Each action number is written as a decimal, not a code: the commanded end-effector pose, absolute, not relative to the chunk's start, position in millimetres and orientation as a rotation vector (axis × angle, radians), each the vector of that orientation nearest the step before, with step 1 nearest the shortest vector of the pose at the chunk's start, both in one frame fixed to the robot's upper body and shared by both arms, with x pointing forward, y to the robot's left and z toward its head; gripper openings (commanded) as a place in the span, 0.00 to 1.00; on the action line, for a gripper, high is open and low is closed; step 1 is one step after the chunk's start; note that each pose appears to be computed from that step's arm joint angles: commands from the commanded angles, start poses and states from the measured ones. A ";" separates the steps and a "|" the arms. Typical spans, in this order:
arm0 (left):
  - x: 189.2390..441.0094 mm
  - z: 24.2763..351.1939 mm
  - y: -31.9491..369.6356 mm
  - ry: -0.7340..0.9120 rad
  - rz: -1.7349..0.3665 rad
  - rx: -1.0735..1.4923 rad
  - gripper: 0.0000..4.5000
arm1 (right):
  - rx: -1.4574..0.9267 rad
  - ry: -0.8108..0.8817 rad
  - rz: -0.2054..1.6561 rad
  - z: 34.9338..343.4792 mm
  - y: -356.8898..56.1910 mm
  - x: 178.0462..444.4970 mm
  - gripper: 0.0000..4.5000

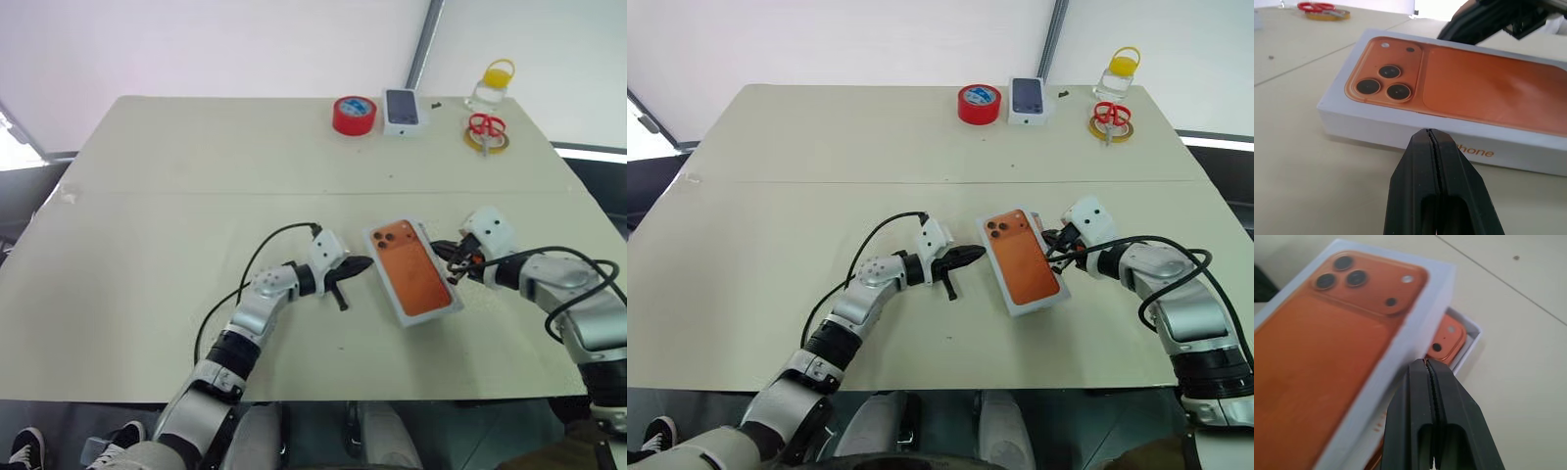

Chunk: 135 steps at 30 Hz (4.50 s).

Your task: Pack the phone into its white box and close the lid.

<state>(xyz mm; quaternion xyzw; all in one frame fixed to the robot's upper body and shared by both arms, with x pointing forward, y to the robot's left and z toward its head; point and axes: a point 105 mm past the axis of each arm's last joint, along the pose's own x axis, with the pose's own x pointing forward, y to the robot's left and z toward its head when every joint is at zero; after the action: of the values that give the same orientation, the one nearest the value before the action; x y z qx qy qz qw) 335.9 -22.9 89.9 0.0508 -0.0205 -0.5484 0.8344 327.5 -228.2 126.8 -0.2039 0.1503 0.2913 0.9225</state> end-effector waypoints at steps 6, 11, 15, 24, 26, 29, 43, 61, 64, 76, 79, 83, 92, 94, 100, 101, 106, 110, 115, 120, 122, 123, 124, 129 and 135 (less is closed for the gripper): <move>340.0 106.6 -36.3 -0.128 -1.169 0.112 0.00 | -0.503 0.258 0.604 134.9 -219.4 328.1 0.01; 344.1 112.5 -42.1 -0.142 -1.169 0.110 0.00 | -0.508 0.256 0.583 134.4 -215.2 336.4 0.01; 346.6 112.3 -45.5 -0.137 -1.171 0.117 0.00 | -0.510 0.249 0.577 135.4 -213.8 339.4 0.01; 345.1 104.7 -56.8 -0.104 -1.192 0.120 0.00 | -0.521 0.271 0.526 132.6 -228.0 341.2 0.01; 344.1 106.5 -59.9 -0.112 -1.195 0.111 0.00 | -0.521 0.274 0.522 132.5 -229.7 340.5 0.01; 343.0 108.5 -61.5 -0.128 -1.200 0.121 0.00 | -0.523 0.276 0.515 132.3 -231.7 339.1 0.01; 338.8 99.0 -59.3 -0.101 -1.218 0.140 0.00 | -0.561 0.301 0.508 121.2 -234.0 336.5 0.01; 335.4 97.8 -57.9 -0.104 -1.224 0.138 0.00 | -0.632 0.315 0.488 117.1 -244.9 338.3 0.01; 338.3 99.8 -49.8 -0.112 -1.202 0.134 0.00 | -0.641 0.280 0.483 125.3 -246.9 339.7 0.01; 360.4 157.7 -55.5 -0.228 -1.144 0.054 0.00 | -0.502 0.116 0.552 162.3 -241.8 339.9 0.01; 365.9 141.9 -64.7 -0.162 -1.133 0.100 0.00 | -0.589 0.193 0.617 140.3 -236.6 328.7 0.01; 367.8 101.8 -66.8 -0.009 -1.130 0.245 0.00 | -0.662 0.345 0.639 108.8 -244.6 315.1 0.01; 364.1 91.6 -54.0 0.091 -1.182 0.126 0.21 | -0.450 0.346 0.682 112.3 -228.8 310.9 0.06; 364.8 102.4 -50.2 0.043 -1.188 0.117 0.40 | -0.382 0.293 0.696 125.3 -222.1 314.1 0.19; 367.3 150.4 -16.8 -0.123 -1.149 0.044 1.00 | -0.382 0.093 0.627 164.1 -216.3 335.3 0.88; 368.4 154.8 -8.2 -0.142 -1.119 0.055 1.00 | -0.394 0.073 0.615 166.7 -214.8 338.1 1.00; 366.1 158.2 46.9 -0.141 -1.012 0.061 1.00 | -0.405 -0.028 0.538 172.1 -197.2 353.6 1.00; 368.2 155.3 74.0 -0.117 -0.931 0.040 1.00 | -0.350 -0.058 0.517 171.9 -188.1 359.8 1.00; 370.6 149.4 105.7 -0.092 -0.816 0.010 1.00 | -0.359 -0.074 0.482 170.0 -181.8 367.1 1.00; 367.8 146.3 124.6 -0.088 -0.752 0.013 1.00 | -0.357 -0.051 0.533 164.5 -178.4 364.4 1.00; 362.2 142.8 134.5 -0.081 -0.752 0.027 1.00 | -0.357 -0.041 0.607 162.7 -177.6 356.6 1.00; 357.9 139.7 141.7 -0.068 -0.756 0.039 1.00 | -0.356 -0.026 0.670 161.4 -177.9 349.7 1.00; 353.6 137.9 148.1 -0.059 -0.760 0.047 1.00 | -0.367 -0.013 0.725 160.3 -179.5 343.0 1.00; 327.3 128.1 186.8 0.015 -0.808 0.138 1.00 | -0.370 0.061 0.908 167.8 -212.1 313.3 1.00; 300.9 123.0 232.3 0.089 -0.812 0.217 1.00 | -0.467 0.216 0.845 159.7 -280.9 294.5 1.00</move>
<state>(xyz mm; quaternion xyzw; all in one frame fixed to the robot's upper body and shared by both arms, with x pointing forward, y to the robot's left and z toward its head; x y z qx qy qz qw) 304.0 229.5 108.2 0.0968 0.0726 -0.3873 0.9140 298.4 -267.0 155.6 -0.2189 0.1044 0.4156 0.8766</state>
